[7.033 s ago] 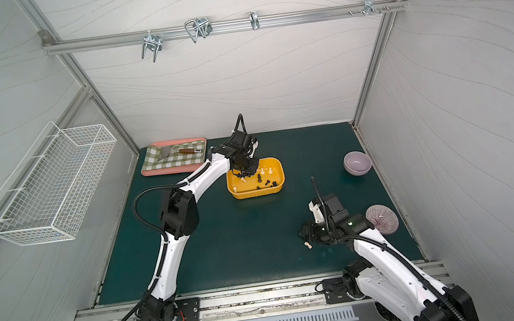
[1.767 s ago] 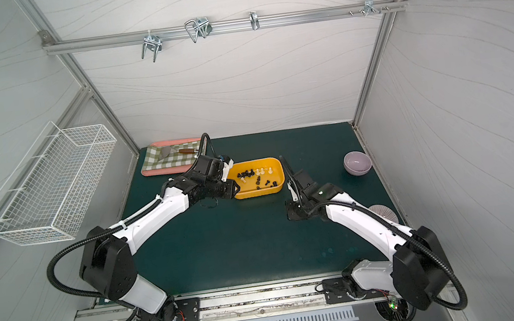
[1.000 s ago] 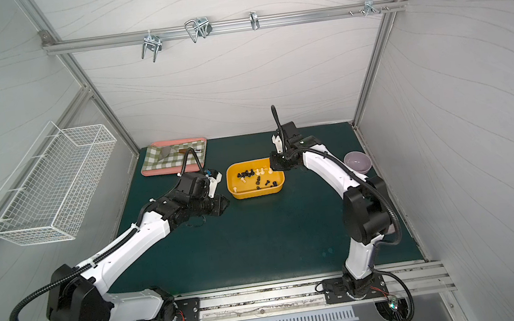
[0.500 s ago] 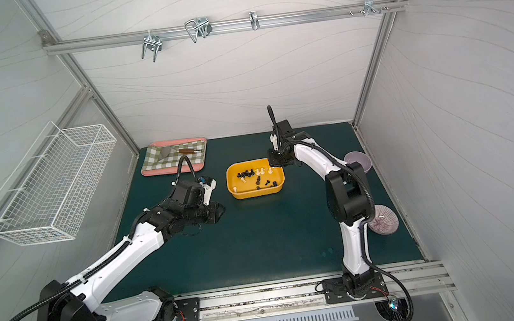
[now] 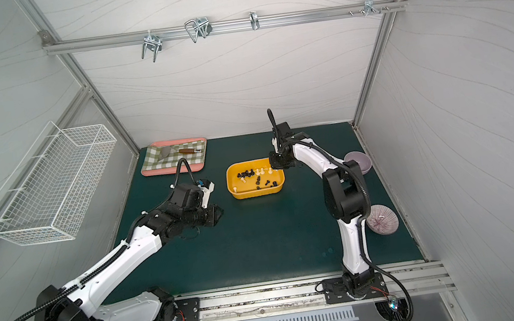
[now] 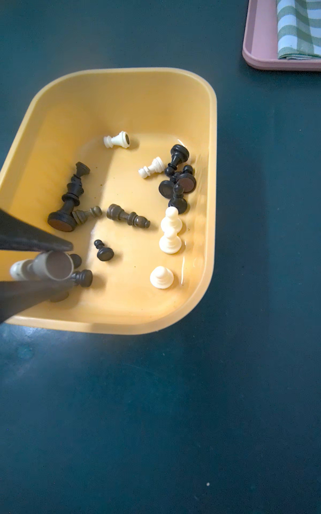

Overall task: Put the chess pieces into the storage box
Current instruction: Place the chess piece in the storage box, then reset both arms

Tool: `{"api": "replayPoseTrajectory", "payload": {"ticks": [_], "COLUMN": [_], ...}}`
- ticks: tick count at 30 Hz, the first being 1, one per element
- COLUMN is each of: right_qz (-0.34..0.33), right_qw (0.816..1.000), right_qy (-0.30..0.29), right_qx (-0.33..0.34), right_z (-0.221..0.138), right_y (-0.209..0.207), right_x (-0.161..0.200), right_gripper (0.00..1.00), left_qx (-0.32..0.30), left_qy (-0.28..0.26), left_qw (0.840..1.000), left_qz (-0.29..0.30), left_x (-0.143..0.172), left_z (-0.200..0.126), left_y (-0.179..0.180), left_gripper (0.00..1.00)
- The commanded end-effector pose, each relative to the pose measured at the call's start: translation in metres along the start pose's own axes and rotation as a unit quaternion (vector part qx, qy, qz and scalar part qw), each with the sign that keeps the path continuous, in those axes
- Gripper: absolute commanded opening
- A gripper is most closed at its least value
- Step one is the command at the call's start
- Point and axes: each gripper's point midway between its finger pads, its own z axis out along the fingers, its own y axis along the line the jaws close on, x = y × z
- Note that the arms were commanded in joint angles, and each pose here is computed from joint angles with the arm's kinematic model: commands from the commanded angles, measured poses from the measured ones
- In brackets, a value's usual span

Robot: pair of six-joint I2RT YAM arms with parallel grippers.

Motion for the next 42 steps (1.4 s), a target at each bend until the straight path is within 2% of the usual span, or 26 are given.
{"api": "replayPoseTrajectory", "payload": {"ticks": [1,8,21,28,36,42], "right_qz": [-0.006,-0.009,-0.009,0.007,0.039,0.053], "right_qw": [1.000,1.000,0.999,0.996,0.990,0.985], "right_qy": [0.006,-0.003,-0.048,-0.091,-0.136,-0.159], "right_qx": [0.005,0.009,0.001,0.005,0.023,0.038], "right_z": [-0.004,-0.013,-0.060,-0.095,-0.130,-0.136], "right_y": [-0.003,-0.001,-0.005,-0.026,-0.058,-0.076], "right_x": [-0.001,-0.006,-0.011,-0.004,0.001,0.021], "right_gripper": [0.24,0.32,0.33,0.33,0.33,0.32], "left_qx": [-0.005,-0.014,-0.031,-0.051,-0.084,-0.118], "left_qy": [-0.012,-0.009,-0.017,-0.031,-0.059,-0.104], "left_qw": [1.000,1.000,0.999,0.998,0.995,0.987], "left_qz": [-0.007,0.001,0.009,0.008,-0.007,-0.039], "left_x": [-0.004,-0.004,-0.008,-0.014,-0.026,-0.037], "left_z": [-0.008,-0.012,-0.014,-0.018,-0.026,-0.036], "left_y": [0.002,0.004,0.009,0.017,0.041,0.074], "left_gripper": [0.36,0.36,0.36,0.36,0.37,0.40]}}
